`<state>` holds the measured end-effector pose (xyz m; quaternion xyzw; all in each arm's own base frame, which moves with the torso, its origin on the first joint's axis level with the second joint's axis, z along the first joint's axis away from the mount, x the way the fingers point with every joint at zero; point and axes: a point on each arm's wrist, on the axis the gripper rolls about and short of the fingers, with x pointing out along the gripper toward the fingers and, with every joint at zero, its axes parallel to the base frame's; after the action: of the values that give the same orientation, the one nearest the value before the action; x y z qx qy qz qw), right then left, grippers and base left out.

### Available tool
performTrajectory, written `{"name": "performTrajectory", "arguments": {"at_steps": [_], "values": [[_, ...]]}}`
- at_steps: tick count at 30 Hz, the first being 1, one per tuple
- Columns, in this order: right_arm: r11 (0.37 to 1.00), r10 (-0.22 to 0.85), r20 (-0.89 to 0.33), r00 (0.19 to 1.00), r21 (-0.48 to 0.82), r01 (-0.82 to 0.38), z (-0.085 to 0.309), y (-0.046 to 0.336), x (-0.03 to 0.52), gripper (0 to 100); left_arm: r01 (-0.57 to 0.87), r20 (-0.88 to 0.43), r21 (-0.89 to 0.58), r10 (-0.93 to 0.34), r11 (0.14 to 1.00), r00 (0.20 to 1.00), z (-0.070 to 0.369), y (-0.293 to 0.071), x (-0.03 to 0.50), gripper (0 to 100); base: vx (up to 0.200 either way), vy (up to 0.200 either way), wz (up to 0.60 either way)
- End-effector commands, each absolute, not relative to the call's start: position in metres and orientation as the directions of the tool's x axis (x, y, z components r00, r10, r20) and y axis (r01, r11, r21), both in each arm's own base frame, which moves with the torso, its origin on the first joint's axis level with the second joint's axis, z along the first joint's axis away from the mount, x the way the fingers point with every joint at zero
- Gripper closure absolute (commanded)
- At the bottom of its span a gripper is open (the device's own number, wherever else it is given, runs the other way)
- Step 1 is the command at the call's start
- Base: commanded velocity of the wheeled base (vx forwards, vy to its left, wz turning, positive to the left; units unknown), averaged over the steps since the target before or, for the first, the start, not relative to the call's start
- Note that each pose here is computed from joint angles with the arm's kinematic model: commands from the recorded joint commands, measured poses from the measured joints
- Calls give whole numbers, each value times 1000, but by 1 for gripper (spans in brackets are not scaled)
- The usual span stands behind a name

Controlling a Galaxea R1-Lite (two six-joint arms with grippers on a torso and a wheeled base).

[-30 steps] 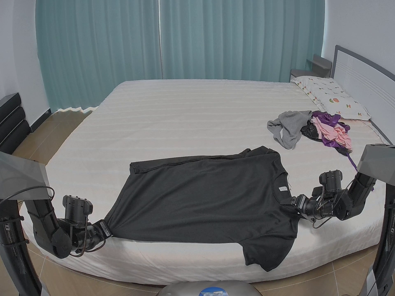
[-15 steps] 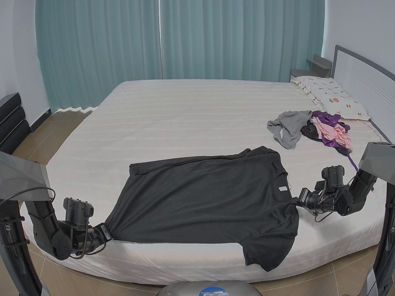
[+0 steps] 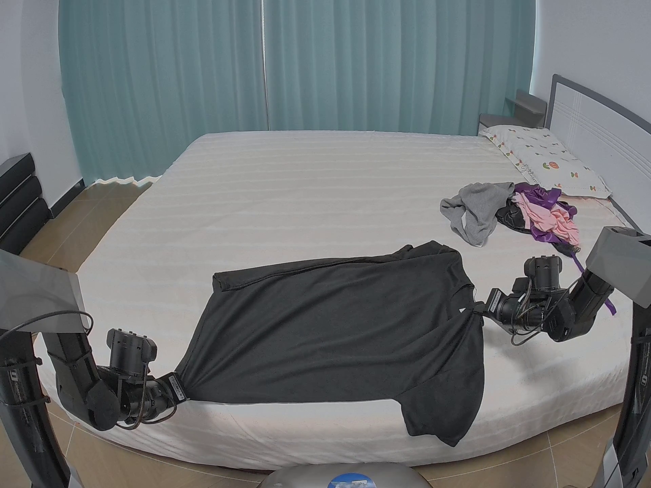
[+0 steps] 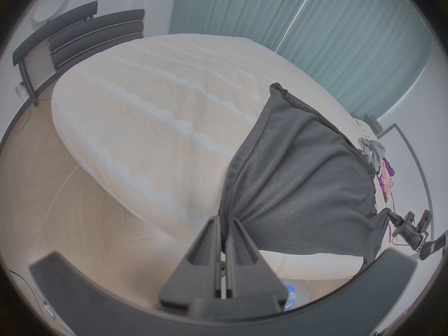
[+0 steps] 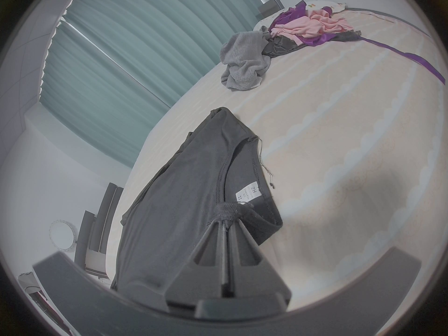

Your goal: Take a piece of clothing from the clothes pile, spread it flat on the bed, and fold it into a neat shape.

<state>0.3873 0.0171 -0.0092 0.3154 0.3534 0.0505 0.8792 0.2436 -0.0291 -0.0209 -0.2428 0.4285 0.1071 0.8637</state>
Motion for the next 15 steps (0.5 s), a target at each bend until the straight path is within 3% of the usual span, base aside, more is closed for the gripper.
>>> {"name": "performTrajectory", "arguments": {"at_steps": [1, 2, 3, 15], "values": [[797, 316, -595, 739, 589, 134, -18, 19, 392, 100, -394, -796, -326, -25, 859, 605, -23, -29, 245, 100, 0, 0, 0], [797, 319, -597, 736, 589, 133, -19, 20, 391, 100, -394, -797, -325, -24, 859, 604, -24, -29, 245, 100, 0, 0, 0], [796, 319, -597, 736, 590, 134, -18, 20, 391, 0, -395, -798, -325, -24, 860, 603, -24, -29, 245, 100, 0, 0, 0], [775, 343, -576, 742, 620, 124, 13, 0, 357, 0, -398, -801, -321, -23, 859, 598, -26, -29, 243, 100, 0, 0, 0]]}}
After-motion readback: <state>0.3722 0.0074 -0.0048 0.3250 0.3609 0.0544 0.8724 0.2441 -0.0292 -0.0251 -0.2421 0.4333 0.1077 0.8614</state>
